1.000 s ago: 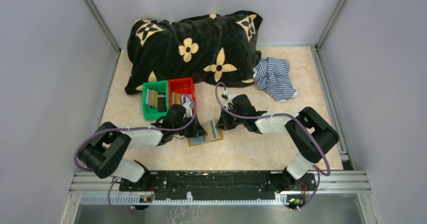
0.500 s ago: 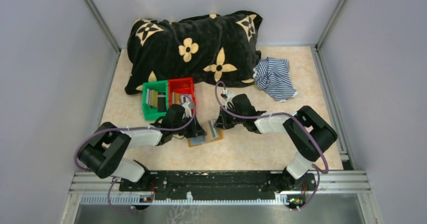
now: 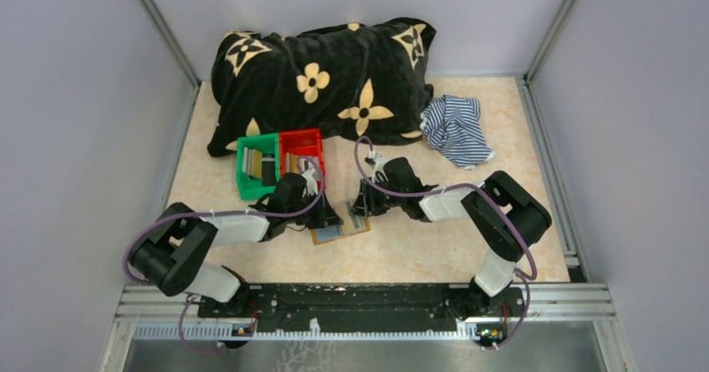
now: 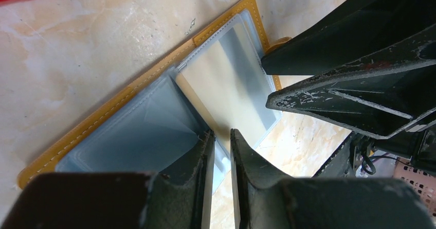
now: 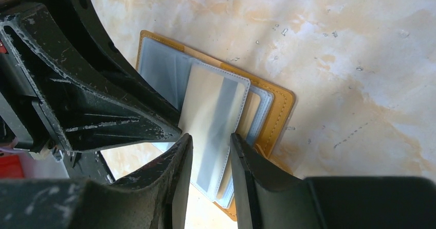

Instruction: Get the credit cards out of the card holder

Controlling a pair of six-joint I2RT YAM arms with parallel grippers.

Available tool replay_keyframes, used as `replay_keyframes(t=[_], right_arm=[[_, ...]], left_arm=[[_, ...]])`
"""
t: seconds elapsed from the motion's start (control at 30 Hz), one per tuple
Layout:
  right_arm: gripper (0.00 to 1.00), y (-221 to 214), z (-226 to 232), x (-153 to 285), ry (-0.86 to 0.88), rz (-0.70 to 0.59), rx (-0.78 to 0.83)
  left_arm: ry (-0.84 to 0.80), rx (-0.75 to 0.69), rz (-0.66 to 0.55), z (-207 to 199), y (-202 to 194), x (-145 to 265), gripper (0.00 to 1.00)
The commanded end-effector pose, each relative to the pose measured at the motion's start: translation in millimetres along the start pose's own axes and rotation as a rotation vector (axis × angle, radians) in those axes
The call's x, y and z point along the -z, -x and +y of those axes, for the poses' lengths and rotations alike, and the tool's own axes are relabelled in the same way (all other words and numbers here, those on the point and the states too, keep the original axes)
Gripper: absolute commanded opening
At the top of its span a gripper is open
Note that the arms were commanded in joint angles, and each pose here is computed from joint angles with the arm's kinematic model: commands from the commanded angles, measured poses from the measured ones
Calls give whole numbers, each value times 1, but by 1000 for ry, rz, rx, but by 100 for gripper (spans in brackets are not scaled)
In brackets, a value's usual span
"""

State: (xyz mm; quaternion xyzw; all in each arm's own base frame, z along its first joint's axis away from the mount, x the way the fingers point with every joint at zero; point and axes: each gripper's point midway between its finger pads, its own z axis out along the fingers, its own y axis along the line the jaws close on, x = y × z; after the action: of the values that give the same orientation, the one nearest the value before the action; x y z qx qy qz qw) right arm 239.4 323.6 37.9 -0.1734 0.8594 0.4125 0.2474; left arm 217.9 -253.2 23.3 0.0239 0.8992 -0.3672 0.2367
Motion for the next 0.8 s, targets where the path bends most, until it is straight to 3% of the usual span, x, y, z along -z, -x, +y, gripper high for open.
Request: replay_keyframes(t=[0.0, 0.47, 0.77], right_arm=[[34, 4, 36, -5, 137, 8, 35], [34, 4, 81, -3, 285, 30, 65], [33, -4, 86, -8, 304, 54, 72]], left_arm=[[48, -5, 26, 16, -10, 0, 24], [43, -3, 28, 16, -11, 0, 24], [44, -23, -26, 8, 4, 11, 24]])
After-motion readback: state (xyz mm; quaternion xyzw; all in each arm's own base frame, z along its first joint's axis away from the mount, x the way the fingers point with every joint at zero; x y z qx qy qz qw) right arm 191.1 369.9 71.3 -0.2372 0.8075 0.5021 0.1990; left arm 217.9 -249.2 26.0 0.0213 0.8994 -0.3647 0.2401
